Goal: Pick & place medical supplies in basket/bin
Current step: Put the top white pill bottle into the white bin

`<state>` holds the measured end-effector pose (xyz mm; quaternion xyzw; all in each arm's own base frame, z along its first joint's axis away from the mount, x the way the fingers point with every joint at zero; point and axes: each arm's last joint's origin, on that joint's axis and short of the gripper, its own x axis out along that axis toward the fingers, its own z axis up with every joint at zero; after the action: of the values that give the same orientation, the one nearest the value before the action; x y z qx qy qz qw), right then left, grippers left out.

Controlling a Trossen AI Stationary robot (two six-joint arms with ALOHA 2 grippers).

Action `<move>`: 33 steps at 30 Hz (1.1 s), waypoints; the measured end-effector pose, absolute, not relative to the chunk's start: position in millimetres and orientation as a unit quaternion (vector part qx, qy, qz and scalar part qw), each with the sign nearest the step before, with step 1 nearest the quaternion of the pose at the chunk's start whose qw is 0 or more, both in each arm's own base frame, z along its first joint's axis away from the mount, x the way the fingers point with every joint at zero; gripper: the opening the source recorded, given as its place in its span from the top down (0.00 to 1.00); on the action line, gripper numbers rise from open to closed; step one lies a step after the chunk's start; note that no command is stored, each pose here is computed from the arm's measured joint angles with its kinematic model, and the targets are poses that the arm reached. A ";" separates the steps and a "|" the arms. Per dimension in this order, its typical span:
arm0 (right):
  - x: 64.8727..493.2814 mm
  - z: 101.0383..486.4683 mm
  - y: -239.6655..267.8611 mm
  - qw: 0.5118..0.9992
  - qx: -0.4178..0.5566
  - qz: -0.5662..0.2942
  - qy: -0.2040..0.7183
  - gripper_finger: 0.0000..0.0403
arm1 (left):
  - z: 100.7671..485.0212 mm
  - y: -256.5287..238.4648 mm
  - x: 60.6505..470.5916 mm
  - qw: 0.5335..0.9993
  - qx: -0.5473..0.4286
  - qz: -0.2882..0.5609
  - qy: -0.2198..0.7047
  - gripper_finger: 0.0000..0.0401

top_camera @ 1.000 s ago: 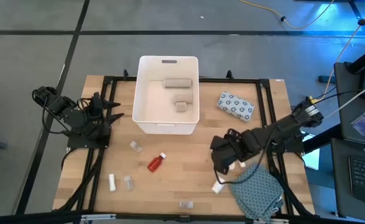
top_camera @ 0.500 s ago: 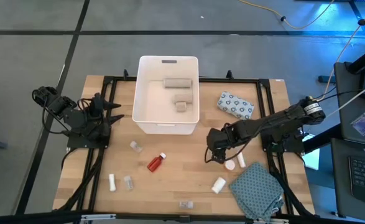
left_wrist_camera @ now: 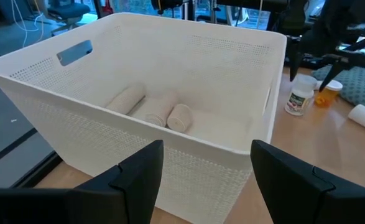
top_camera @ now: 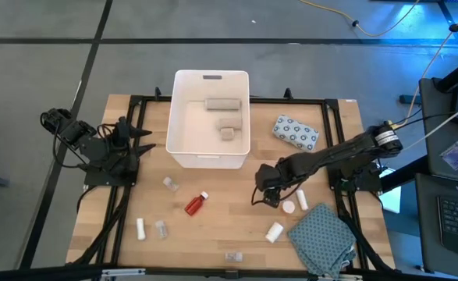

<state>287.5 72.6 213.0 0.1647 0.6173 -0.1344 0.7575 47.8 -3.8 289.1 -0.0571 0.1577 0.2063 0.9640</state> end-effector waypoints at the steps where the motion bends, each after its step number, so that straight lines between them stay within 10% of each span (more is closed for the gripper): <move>1: 288.0 210.5 72.8 0.754 0.163 -0.136 0.622 0.20 | 289.0 -3.8 47.8 0.964 -0.057 0.206 0.158 0.41; 18: 298.1 223.2 76.0 0.763 0.177 -0.122 0.610 0.53 | 289.0 -3.8 47.8 0.964 -0.057 0.206 0.158 0.41; 33: 324.5 449.7 34.8 0.947 0.095 -0.077 0.297 0.53 | 289.0 -3.8 47.8 0.964 -0.057 0.206 0.158 0.41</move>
<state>324.5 34.8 449.7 0.0954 0.2971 -0.0766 0.9470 47.8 -3.8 289.0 -0.0571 0.1577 0.2063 0.9640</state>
